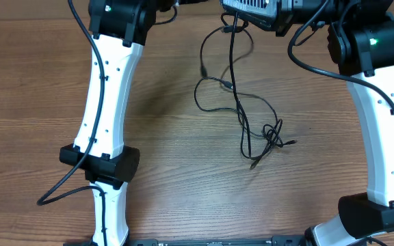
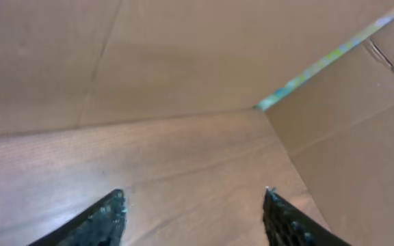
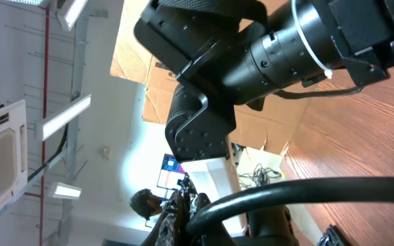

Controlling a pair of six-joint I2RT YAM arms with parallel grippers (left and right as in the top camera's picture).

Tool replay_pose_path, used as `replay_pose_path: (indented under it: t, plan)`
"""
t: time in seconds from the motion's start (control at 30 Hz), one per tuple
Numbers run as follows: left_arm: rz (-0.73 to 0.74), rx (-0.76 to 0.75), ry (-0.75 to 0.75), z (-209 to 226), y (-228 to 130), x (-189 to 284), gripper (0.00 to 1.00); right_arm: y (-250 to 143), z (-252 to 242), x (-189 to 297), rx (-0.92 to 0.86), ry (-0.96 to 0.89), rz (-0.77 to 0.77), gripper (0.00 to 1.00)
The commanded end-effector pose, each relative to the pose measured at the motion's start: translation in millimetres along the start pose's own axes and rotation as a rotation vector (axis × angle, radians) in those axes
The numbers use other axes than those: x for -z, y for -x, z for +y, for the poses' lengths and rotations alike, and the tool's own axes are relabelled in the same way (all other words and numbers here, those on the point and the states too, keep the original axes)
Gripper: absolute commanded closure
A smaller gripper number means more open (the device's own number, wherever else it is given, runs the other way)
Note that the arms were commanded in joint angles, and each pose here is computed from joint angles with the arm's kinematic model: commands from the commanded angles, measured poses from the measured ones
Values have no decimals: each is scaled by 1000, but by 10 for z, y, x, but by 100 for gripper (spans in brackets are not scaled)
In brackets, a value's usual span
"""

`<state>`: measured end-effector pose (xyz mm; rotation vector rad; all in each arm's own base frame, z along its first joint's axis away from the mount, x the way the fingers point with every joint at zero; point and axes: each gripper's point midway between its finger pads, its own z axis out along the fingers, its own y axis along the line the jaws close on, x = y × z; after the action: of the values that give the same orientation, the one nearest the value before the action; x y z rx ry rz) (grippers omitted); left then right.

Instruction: Untangle cables

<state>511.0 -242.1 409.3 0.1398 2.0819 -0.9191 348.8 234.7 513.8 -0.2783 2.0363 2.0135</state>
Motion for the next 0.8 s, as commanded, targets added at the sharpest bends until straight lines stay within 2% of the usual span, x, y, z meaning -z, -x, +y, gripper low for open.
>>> replay_pose_path:
  t: [0.0,0.03,0.13,0.3,0.47,0.6,0.77]
  plan:
    - [34,-31,-86,-334,-82,161,30,-36,57,13,37,9,14,96]
    - [65,-77,-122,-395,-157,159,26,-40,58,13,37,9,16,96]
    - [118,-94,-168,-438,-278,152,26,-67,67,14,37,15,32,96]
    - [269,-58,-287,-540,-609,172,35,-129,87,19,52,28,68,96]
    - [371,-16,-264,-468,-854,228,48,-133,87,19,115,31,69,96]
    - [437,-10,-322,-540,-1000,316,47,-133,87,19,148,32,68,96]
    - [474,8,-476,-763,-1033,451,42,-146,53,19,177,28,70,96]
